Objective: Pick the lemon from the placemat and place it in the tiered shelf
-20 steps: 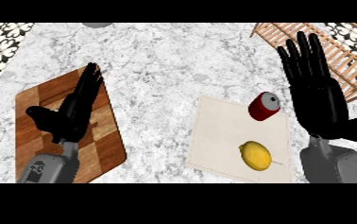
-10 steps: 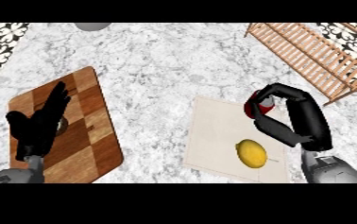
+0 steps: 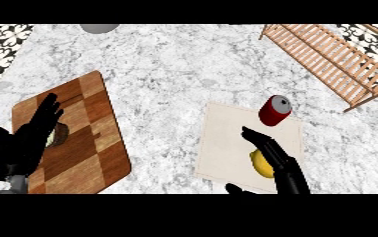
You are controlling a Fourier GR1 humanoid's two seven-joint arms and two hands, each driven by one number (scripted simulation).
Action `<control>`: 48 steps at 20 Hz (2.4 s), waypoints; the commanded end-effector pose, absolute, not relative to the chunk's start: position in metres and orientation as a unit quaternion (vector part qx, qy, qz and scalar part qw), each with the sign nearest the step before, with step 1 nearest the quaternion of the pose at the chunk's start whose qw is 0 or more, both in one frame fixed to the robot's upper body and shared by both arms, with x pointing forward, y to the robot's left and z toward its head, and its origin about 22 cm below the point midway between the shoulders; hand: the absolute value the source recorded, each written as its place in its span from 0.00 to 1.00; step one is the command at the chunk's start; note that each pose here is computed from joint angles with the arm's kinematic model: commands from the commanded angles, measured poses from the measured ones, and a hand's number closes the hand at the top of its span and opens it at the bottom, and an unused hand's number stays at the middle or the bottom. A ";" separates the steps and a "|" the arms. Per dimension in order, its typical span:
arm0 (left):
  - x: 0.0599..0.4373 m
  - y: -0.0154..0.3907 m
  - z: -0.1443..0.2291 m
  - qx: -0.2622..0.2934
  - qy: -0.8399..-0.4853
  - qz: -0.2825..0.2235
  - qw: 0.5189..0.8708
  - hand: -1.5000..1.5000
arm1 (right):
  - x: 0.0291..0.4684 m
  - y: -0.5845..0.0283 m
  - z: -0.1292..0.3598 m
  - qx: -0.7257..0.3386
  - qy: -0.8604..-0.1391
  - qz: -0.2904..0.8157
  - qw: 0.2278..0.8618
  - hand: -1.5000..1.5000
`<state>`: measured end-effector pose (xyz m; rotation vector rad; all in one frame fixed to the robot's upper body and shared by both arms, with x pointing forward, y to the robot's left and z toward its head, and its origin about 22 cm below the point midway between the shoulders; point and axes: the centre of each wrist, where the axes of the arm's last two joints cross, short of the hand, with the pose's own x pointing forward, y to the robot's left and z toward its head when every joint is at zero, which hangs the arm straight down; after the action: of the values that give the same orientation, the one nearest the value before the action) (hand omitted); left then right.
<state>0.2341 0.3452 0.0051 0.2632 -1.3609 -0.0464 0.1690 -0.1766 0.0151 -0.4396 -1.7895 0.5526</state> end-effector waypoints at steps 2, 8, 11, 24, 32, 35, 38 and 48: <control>0.233 0.350 -0.001 0.130 -0.613 -0.013 0.779 0.50 | 0.157 -0.185 0.035 -0.317 -0.709 0.296 0.556 0.00; 0.225 0.364 0.006 0.125 -0.617 -0.016 0.777 0.50 | 0.134 -0.192 0.068 -0.382 -0.588 0.425 0.573 0.00; 0.225 0.359 0.005 0.126 -0.618 -0.024 0.776 0.50 | 0.130 -0.192 0.064 -0.392 -0.501 0.520 0.571 0.00; 0.233 0.368 -0.018 0.119 -0.614 -0.016 0.780 0.50 | 0.168 -0.141 0.079 -0.426 -0.380 0.616 0.543 0.00; 0.243 0.343 -0.011 0.122 -0.614 -0.014 0.780 0.50 | 0.191 -0.175 0.059 -0.429 -0.362 0.618 0.551 0.00; 0.229 0.359 -0.001 0.114 -0.617 -0.021 0.779 0.50 | 0.200 -0.174 0.045 -0.441 -0.367 0.608 0.549 0.00; 0.225 0.363 0.001 0.121 -0.616 -0.019 0.778 0.50 | 0.222 -0.175 0.041 -0.429 -0.373 0.614 0.548 0.00; 0.231 0.345 0.009 0.122 -0.619 -0.027 0.775 0.50 | 0.232 -0.196 0.003 -0.424 -0.375 0.611 0.554 0.00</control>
<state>0.2378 0.3431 0.0081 0.2556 -1.3624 -0.0480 0.2193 -0.1831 0.0229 -1.0113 -0.8982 1.4516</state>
